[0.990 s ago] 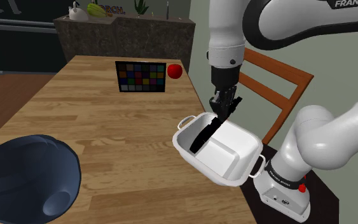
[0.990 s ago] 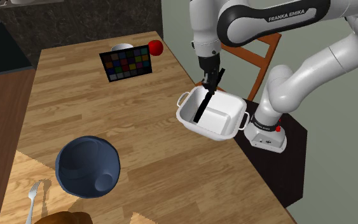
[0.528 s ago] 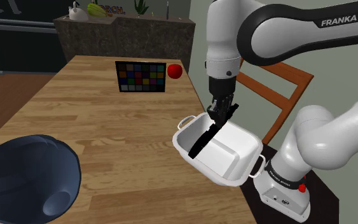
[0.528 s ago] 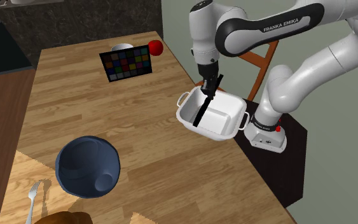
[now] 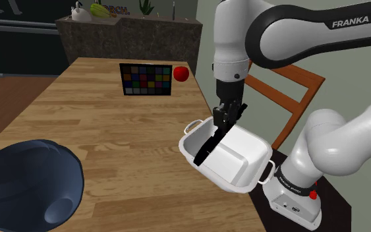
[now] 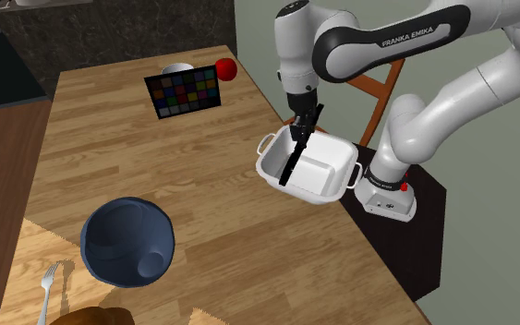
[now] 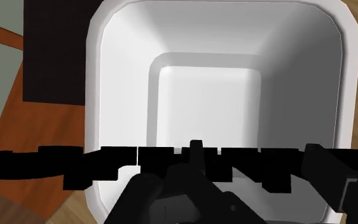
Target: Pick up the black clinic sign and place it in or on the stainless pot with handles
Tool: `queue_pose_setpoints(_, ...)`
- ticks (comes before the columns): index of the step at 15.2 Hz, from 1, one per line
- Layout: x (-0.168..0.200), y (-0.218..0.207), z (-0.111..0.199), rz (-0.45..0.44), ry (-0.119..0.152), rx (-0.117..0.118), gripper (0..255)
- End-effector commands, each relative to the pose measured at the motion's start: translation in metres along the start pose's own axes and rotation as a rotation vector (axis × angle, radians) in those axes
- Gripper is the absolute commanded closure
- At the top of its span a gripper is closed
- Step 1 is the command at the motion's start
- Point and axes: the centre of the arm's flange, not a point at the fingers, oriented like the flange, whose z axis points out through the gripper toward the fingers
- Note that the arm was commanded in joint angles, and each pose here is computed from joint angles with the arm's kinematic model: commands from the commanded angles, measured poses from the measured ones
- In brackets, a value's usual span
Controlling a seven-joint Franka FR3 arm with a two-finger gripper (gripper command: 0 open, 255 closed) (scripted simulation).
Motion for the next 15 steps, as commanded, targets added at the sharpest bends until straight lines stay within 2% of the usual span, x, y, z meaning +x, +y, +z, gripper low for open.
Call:
queue_pose_setpoints(1, 0.000, -0.001, 0.002, -0.002, -0.005, -0.001, 0)
queue_pose_setpoints(4, -0.001, -0.001, 0.002, -0.002, -0.005, -0.001, 0)
queue_pose_setpoints(8, 0.000, -0.001, -0.048, -0.002, -0.005, -0.001, 0)
queue_pose_setpoints(15, 0.000, -0.001, -0.048, -0.002, -0.005, -0.001, 0)
